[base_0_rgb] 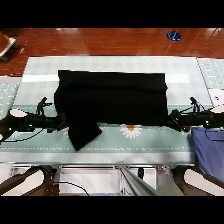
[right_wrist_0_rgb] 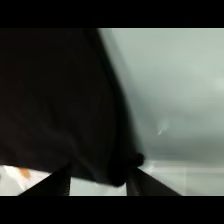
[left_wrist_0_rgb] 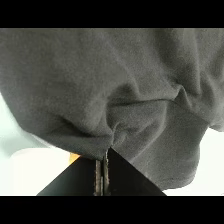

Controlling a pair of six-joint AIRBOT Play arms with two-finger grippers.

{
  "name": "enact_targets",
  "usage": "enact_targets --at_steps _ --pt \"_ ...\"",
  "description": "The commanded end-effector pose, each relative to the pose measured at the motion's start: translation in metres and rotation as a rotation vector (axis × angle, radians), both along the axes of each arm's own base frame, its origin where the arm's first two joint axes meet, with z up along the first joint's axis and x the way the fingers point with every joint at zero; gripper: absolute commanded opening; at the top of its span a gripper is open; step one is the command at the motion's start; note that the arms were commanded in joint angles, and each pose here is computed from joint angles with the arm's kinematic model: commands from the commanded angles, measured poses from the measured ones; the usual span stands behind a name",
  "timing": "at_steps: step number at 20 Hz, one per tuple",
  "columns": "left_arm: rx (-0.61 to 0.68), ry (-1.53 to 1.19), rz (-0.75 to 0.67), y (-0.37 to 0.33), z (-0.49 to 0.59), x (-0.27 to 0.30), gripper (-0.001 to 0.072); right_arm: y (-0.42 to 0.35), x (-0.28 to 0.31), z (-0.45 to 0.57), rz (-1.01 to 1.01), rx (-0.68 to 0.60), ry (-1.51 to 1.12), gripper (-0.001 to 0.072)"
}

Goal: Fold the shirts.

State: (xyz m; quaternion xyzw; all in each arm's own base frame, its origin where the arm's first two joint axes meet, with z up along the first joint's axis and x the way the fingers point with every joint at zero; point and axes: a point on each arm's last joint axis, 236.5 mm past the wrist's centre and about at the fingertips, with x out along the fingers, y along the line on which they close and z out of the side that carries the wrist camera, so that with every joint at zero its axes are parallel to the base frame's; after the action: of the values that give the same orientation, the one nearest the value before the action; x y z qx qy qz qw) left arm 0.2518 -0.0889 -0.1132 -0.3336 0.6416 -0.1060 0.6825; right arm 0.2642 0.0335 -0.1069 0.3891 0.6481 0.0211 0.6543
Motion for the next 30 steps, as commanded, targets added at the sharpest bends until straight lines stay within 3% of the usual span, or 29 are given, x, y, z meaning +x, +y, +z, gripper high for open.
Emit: enact_targets --at_steps 1,2,4,5,10,14,17,22,30 --pt "0.001 -0.001 -0.002 0.0 0.0 0.0 0.002 -0.002 0.022 -0.003 -0.054 -0.014 -0.068 0.0398" --pt "0.003 -0.004 -0.002 0.001 -0.001 0.0 0.002 0.0 0.021 -0.002 -0.034 -0.006 -0.071 0.034" --pt "0.003 -0.004 -0.002 0.001 -0.001 0.0 0.002 0.006 0.024 0.003 0.004 0.011 -0.112 0.0058" --pt "0.001 -0.002 -0.004 0.0 0.0 0.0 0.002 0.01 0.026 0.007 0.025 0.03 -0.142 0.0021" --pt "-0.106 0.018 -0.114 -0.007 0.037 -0.027 0.002 0.006 0.002 0.022 0.162 -0.002 -0.121 0.0019" --pt "-0.135 -0.043 -0.037 0.021 0.074 -0.035 0.002 -0.03 -0.004 0.038 0.082 -0.061 -0.146 0.002" --pt "-0.122 -0.105 0.023 0.028 0.082 -0.021 0.0019 -0.021 0.012 0.053 0.057 -0.022 -0.23 0.002" --pt "-0.021 -0.254 0.087 0.039 0.086 0.048 0.0019 -0.024 0.062 0.072 0.071 -0.095 -0.355 0.002" --pt "0.011 -0.363 0.072 0.034 0.107 0.21 0.002 -0.033 0.172 0.071 0.096 -0.054 -0.381 0.002"
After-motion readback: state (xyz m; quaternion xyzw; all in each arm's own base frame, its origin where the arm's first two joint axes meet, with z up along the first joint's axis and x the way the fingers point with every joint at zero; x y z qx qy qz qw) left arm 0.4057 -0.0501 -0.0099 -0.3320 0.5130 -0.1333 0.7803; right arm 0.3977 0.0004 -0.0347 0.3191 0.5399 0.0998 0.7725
